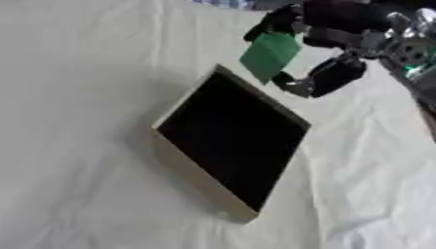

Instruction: Pick up objects on the table and place them in the box.

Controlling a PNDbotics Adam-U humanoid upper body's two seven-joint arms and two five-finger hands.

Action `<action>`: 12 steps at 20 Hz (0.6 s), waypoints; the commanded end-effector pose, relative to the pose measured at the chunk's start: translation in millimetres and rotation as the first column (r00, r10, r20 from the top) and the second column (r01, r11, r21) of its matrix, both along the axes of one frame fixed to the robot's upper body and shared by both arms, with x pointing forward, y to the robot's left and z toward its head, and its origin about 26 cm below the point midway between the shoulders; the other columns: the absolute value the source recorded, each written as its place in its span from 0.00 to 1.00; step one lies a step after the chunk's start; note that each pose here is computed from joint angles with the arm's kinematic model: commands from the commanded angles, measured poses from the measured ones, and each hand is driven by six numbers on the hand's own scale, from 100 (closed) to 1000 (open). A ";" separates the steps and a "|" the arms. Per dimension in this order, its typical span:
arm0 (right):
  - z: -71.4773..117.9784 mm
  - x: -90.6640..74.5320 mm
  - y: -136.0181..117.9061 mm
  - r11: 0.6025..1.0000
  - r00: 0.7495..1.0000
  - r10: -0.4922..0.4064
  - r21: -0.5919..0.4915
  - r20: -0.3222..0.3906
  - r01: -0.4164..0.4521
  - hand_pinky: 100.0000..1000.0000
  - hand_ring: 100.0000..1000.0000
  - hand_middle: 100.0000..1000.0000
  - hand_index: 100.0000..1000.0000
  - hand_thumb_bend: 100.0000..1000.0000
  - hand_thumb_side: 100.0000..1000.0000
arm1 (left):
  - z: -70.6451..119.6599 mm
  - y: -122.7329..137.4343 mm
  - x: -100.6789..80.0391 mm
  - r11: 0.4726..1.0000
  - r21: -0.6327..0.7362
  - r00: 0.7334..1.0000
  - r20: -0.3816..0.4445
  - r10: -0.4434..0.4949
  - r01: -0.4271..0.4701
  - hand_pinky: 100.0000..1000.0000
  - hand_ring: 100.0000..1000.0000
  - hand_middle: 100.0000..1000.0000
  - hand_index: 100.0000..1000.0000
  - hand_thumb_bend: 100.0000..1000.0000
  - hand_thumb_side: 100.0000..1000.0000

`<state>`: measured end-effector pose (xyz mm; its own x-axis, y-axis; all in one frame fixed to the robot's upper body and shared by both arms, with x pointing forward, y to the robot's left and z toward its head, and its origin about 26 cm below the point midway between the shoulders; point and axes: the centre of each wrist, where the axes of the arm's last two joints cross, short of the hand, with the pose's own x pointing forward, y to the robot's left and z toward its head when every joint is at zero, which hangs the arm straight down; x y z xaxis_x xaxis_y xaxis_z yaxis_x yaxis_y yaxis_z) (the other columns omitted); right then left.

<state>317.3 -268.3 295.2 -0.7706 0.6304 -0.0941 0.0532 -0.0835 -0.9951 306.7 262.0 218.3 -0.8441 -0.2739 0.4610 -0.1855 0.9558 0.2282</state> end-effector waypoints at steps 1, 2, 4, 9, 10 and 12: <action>6.4 -16.3 12.0 1.000 0.999 -0.006 -0.023 0.049 0.007 0.55 0.62 0.51 0.61 0.00 0.00 | 7.3 -2.2 -2.3 1.000 0.004 0.999 0.028 -0.015 0.015 0.51 0.63 0.61 0.75 0.00 0.64; 3.7 -17.3 14.2 1.000 0.999 -0.017 -0.019 0.047 0.017 0.55 0.62 0.51 0.61 0.00 0.00 | 7.0 -2.4 -2.3 1.000 0.002 1.000 0.026 -0.016 0.016 0.51 0.63 0.61 0.75 0.00 0.64; -3.6 -17.5 18.7 0.999 0.999 -0.036 -0.007 0.034 0.036 0.54 0.61 0.51 0.61 0.00 0.00 | 6.5 -2.7 -2.4 1.000 0.001 1.000 0.024 -0.017 0.017 0.51 0.63 0.61 0.75 0.00 0.64; -24.5 -16.7 30.8 0.996 0.996 -0.082 0.021 -0.039 0.083 0.53 0.60 0.50 0.61 0.00 0.00 | 5.5 -4.0 -2.4 1.000 -0.001 1.000 0.019 -0.023 0.023 0.50 0.63 0.61 0.75 0.00 0.64; -28.0 -16.7 33.2 0.995 0.994 -0.090 0.026 -0.054 0.092 0.53 0.60 0.50 0.61 0.00 0.00 | 5.3 -4.1 -2.4 1.000 -0.001 1.000 0.018 -0.023 0.023 0.50 0.63 0.61 0.75 0.00 0.64; -34.1 -16.9 38.1 0.994 0.991 -0.102 0.029 -0.082 0.105 0.53 0.60 0.50 0.60 0.00 0.00 | 5.1 -4.5 -2.4 1.000 -0.001 1.000 0.016 -0.025 0.025 0.50 0.63 0.61 0.75 0.00 0.64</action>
<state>304.4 -232.2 256.0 -0.7110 0.7031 0.0064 -0.0536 -0.0451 -0.9975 307.0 258.9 216.6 -0.8437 -0.2592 0.4700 -0.1717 0.9600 0.2213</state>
